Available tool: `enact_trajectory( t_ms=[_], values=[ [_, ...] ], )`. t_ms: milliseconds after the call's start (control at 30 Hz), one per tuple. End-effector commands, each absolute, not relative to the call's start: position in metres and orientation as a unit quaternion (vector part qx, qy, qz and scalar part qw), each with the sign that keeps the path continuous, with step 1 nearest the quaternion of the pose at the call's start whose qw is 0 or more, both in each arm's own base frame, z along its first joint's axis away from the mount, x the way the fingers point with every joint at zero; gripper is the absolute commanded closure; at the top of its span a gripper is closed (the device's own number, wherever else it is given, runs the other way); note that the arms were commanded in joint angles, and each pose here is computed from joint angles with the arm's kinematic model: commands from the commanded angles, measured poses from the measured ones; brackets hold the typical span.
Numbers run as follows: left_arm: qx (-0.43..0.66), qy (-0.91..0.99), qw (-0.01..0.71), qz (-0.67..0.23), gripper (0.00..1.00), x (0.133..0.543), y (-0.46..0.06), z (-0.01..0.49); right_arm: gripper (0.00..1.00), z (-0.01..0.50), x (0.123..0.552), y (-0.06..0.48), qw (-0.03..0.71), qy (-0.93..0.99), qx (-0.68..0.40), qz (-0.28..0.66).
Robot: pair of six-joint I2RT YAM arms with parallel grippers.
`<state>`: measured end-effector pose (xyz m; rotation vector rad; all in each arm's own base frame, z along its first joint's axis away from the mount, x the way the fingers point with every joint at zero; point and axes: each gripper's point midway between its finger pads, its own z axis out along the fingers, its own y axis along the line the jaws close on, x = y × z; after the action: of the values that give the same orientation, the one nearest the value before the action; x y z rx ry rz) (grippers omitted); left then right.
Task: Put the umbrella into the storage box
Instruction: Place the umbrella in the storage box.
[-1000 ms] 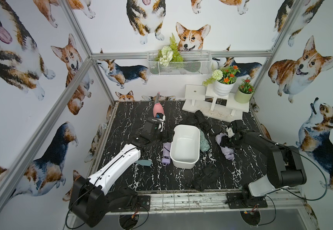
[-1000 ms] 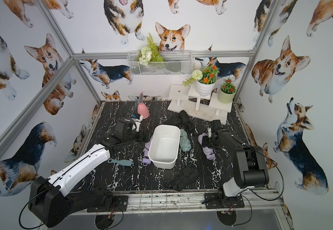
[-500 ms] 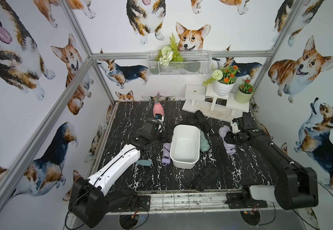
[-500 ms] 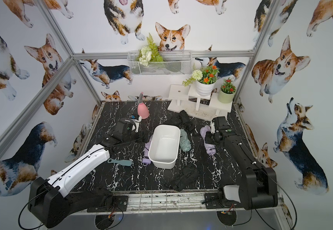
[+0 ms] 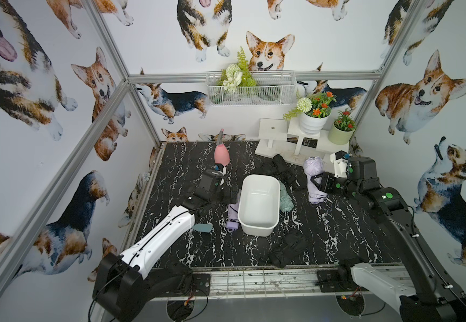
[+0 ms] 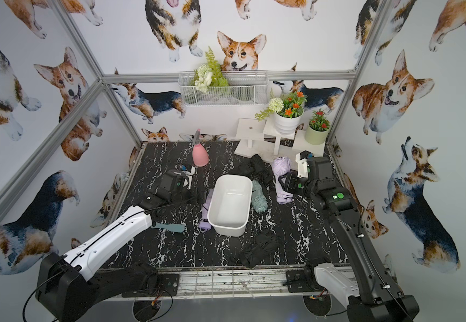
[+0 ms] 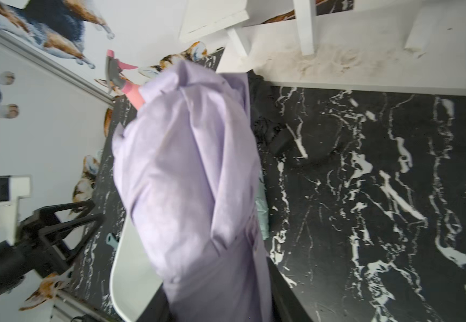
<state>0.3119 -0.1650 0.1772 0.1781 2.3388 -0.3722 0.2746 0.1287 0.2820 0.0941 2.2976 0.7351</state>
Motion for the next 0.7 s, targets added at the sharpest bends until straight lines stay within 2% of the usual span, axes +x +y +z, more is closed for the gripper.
enact_trajectory(
  t_ms=[0,133,367,633,667],
  values=[
    [0.064,0.908,0.388,-0.145,0.02,0.315,-0.163,0.181,0.74,0.328,0.283,0.168,0.39,0.852,0.03,0.348],
    [0.06,0.904,0.388,-0.172,0.02,0.314,-0.168,0.184,0.73,0.333,0.294,0.213,0.395,0.84,0.028,0.371],
    [0.055,0.898,0.391,-0.195,0.02,0.311,-0.173,0.192,0.73,0.295,0.32,0.267,0.365,0.846,0.053,0.384],
    [0.053,0.892,0.395,-0.214,0.02,0.311,-0.178,0.198,0.75,0.249,0.324,0.298,0.346,0.849,0.108,0.383],
    [0.053,0.899,0.381,-0.209,0.02,0.306,-0.175,0.183,0.75,0.244,0.324,0.3,0.344,0.848,0.119,0.385]
  ],
)
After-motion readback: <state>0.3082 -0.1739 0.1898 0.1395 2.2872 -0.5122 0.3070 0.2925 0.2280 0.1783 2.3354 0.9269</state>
